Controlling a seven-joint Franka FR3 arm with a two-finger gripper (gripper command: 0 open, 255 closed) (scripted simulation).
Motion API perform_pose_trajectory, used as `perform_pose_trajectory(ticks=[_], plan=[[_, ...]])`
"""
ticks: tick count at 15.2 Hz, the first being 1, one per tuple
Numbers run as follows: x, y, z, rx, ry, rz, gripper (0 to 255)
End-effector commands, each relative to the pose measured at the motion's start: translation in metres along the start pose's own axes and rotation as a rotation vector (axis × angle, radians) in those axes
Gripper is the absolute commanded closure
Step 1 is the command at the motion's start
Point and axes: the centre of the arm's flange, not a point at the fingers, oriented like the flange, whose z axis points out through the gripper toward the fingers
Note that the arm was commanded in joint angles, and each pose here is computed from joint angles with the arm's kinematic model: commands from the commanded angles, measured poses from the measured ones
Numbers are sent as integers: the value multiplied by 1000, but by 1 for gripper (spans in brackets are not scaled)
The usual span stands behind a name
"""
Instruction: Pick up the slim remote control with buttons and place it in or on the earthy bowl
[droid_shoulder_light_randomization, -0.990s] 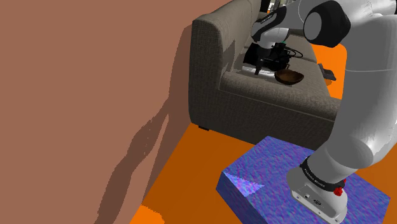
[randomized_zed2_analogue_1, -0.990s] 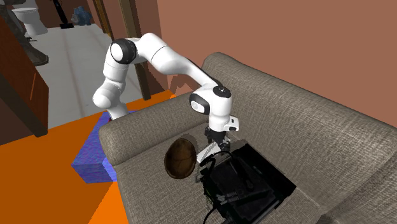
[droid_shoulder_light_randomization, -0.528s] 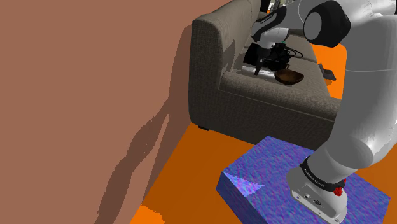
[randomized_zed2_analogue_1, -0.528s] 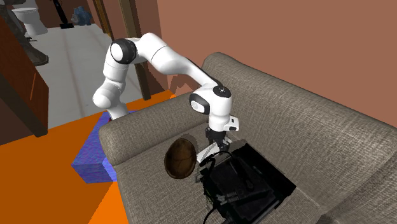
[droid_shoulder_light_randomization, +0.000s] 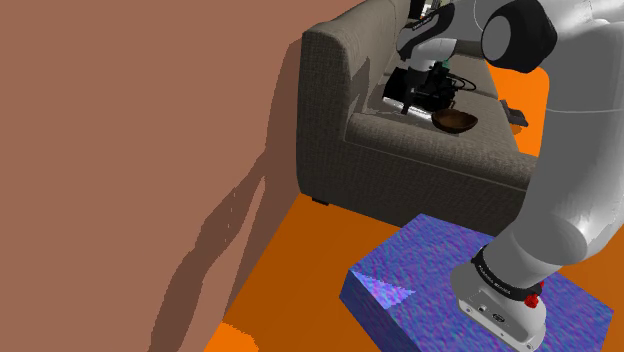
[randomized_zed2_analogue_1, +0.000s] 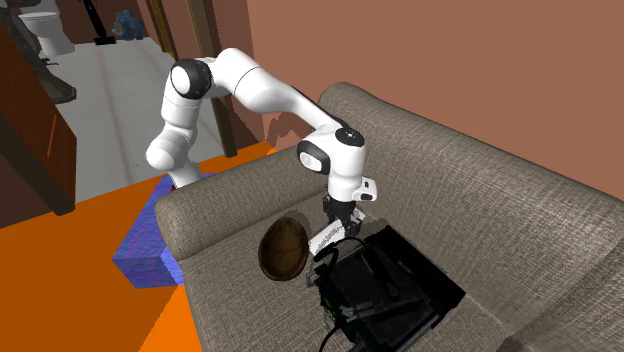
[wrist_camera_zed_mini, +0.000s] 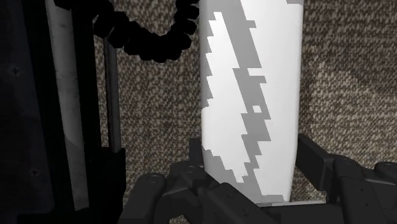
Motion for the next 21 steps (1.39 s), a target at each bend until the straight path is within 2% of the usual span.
perform_pose_trajectory(ticks=[1,21], plan=[[0,0,-12,-4,2,-1,255],[1,-2,-113,-4,2,-1,255]])
